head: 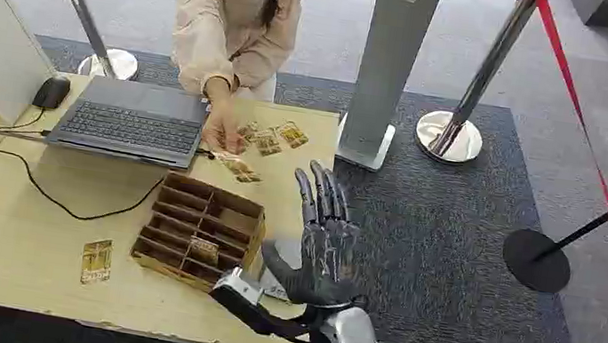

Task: Pass the card to the sensor for recognition and then transmit it.

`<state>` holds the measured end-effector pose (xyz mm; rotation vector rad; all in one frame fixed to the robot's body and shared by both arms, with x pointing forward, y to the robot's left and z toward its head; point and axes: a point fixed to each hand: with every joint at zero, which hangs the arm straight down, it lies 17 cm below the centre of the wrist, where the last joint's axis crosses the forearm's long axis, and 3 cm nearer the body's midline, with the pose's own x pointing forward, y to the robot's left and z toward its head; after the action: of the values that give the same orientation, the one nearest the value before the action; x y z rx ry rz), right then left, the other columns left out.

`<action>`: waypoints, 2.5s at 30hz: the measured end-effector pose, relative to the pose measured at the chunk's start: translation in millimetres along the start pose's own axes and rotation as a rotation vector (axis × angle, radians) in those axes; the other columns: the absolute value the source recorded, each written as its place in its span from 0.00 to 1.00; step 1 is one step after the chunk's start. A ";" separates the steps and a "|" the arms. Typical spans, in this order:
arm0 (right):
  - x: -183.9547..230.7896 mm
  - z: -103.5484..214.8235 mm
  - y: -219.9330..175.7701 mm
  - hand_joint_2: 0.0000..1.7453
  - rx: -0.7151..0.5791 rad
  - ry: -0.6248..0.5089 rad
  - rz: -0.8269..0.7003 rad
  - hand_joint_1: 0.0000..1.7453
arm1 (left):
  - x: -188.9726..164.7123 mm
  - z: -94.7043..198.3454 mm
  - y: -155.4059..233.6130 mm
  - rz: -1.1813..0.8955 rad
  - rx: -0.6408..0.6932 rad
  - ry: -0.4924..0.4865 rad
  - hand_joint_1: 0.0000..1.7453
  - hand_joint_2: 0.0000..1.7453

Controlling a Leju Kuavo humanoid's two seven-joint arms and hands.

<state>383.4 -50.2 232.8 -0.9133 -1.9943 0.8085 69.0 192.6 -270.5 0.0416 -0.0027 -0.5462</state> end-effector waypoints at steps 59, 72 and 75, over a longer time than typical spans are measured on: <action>66.4 -73.6 37.2 1.00 0.162 -0.137 0.135 1.00 | 14.7 4.8 -2.0 -0.084 0.045 0.010 0.00 0.00; 60.7 -75.7 42.6 1.00 0.170 -0.128 0.150 1.00 | 14.5 4.8 -1.9 -0.086 0.047 0.011 0.00 0.00; 59.4 -77.1 40.6 1.00 0.161 -0.126 0.152 1.00 | 14.2 4.6 -1.6 -0.083 0.049 0.011 0.00 0.00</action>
<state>435.4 36.8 261.9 -0.9481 -1.9503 1.1201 80.2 183.6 -266.1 0.0931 -0.0034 -0.6287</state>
